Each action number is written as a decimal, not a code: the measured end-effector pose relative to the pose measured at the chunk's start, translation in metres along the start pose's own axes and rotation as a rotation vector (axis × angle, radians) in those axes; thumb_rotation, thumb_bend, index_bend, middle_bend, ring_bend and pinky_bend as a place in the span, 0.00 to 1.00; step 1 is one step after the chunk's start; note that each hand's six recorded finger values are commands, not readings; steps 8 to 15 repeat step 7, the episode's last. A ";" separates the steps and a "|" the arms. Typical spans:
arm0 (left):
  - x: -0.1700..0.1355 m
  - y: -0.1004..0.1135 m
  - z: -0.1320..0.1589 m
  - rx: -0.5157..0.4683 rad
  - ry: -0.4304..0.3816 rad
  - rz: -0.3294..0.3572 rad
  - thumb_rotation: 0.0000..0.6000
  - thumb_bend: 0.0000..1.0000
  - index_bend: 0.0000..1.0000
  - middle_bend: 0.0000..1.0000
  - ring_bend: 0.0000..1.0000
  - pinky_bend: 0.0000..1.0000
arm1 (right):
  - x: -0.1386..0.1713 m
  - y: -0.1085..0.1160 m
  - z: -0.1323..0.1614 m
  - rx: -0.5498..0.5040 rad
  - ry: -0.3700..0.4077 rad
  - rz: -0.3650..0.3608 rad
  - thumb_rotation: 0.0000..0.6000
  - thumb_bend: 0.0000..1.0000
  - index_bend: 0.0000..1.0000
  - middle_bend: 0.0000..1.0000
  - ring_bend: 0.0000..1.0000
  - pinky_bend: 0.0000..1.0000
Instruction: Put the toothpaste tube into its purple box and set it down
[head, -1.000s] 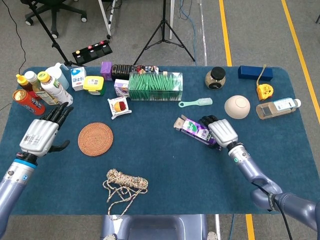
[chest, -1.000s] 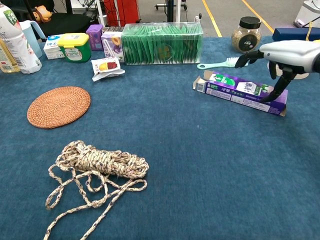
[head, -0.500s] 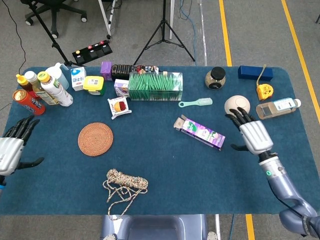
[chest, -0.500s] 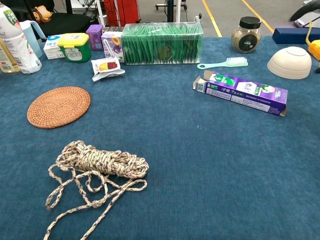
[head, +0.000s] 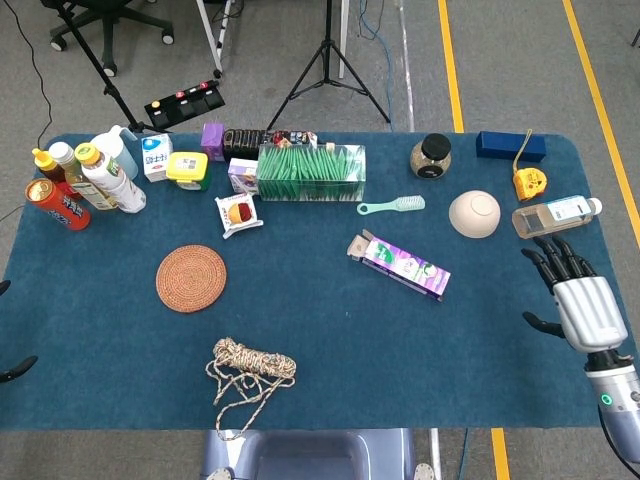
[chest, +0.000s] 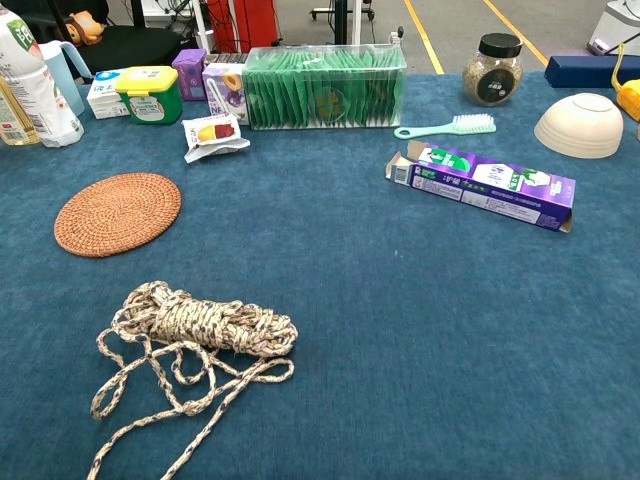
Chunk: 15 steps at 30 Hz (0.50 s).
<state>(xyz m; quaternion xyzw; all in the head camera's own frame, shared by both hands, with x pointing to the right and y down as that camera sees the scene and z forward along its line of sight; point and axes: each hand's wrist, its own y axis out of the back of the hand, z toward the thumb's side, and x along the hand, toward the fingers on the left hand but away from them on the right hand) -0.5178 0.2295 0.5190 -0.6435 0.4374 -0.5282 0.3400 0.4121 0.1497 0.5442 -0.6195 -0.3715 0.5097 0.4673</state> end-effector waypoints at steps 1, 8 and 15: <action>-0.003 -0.001 -0.001 -0.003 -0.004 0.003 1.00 0.11 0.00 0.00 0.00 0.15 | 0.003 0.000 -0.001 0.009 -0.005 0.002 1.00 0.00 0.14 0.06 0.02 0.22; -0.015 -0.001 -0.003 -0.008 -0.008 0.021 1.00 0.11 0.00 0.00 0.00 0.15 | 0.024 -0.004 -0.009 0.047 -0.047 0.023 1.00 0.00 0.13 0.05 0.01 0.21; -0.015 -0.001 -0.003 -0.008 -0.008 0.021 1.00 0.11 0.00 0.00 0.00 0.15 | 0.024 -0.004 -0.009 0.047 -0.047 0.023 1.00 0.00 0.13 0.05 0.01 0.21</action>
